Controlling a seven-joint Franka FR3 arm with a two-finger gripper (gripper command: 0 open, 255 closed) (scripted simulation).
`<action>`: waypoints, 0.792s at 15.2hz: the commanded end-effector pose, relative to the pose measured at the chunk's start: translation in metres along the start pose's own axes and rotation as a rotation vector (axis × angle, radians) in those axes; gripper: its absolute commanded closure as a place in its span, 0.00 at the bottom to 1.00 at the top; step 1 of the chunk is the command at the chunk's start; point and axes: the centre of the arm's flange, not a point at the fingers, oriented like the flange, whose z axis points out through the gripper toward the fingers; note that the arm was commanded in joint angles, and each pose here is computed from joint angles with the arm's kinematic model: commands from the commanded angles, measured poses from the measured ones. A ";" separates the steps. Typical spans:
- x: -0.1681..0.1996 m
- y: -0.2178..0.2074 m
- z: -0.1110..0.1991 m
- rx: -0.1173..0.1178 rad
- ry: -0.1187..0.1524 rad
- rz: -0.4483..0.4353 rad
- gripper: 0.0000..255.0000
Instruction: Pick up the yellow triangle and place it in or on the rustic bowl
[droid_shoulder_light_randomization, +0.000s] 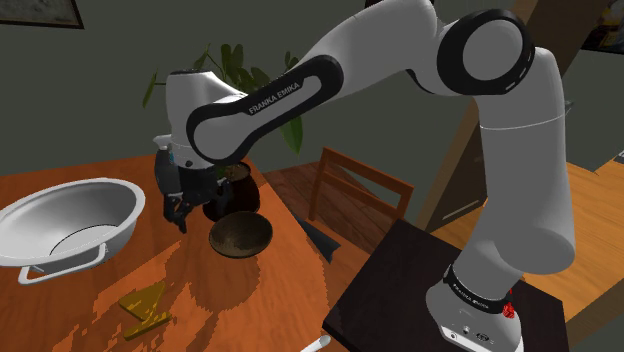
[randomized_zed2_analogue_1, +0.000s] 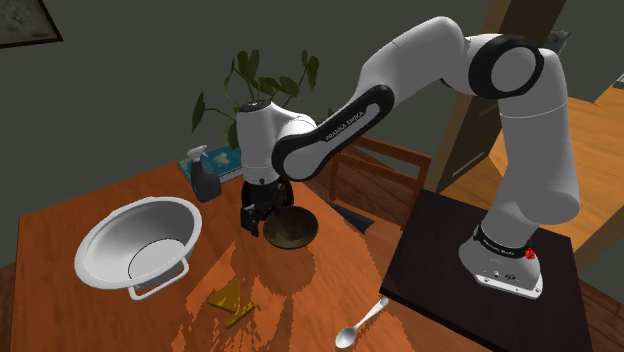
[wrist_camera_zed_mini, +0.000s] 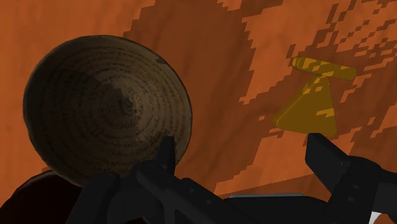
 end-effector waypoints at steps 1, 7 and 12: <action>0.000 0.000 0.000 0.000 0.000 0.000 0.00; 0.000 0.000 0.000 0.000 0.000 0.000 1.00; 0.000 0.000 0.000 0.000 0.000 0.000 1.00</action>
